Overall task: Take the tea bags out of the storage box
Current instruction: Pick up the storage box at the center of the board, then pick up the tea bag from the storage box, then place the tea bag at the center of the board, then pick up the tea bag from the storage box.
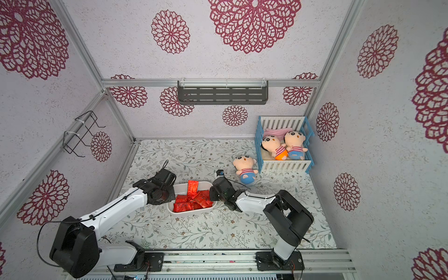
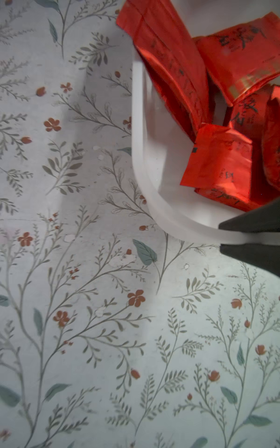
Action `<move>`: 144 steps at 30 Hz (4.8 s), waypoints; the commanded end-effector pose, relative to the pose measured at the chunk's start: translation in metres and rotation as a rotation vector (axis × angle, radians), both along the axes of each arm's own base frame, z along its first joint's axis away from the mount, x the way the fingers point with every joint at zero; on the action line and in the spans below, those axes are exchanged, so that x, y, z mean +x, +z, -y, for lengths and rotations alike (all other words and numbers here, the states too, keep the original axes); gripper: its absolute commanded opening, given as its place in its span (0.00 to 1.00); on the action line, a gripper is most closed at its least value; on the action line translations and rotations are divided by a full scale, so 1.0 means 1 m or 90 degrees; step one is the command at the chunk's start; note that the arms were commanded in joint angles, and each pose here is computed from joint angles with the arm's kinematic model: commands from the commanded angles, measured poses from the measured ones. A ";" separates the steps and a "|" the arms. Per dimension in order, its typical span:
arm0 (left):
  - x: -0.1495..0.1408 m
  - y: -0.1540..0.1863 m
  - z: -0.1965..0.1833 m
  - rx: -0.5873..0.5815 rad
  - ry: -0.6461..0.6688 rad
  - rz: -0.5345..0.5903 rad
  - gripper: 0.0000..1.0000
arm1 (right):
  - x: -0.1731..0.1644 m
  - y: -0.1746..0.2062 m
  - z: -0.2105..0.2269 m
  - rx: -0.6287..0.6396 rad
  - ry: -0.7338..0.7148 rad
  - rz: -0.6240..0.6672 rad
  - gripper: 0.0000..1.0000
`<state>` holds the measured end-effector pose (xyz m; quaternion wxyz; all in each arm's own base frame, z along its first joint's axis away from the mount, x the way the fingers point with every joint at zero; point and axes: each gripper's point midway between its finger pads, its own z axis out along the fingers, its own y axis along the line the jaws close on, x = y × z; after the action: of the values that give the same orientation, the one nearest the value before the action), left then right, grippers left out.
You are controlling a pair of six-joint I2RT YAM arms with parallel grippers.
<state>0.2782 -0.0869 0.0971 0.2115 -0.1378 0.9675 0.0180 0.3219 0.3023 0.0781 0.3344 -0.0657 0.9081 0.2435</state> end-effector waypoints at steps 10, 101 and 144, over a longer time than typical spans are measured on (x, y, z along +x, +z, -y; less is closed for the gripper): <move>0.002 0.054 -0.034 0.155 -0.049 -0.007 0.00 | 0.002 0.119 -0.024 0.121 0.130 0.162 0.43; -0.004 0.032 -0.033 0.184 -0.122 -0.061 0.00 | -0.004 -0.039 0.040 0.050 0.216 -0.152 0.34; -0.004 0.032 -0.035 0.189 -0.118 -0.061 0.00 | -0.093 0.034 -0.118 0.035 0.577 0.090 0.49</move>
<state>0.2749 -0.0576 0.1259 0.1825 -0.0172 0.9735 0.1366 0.2314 0.4046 0.0911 0.2339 -0.4261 0.7933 0.3666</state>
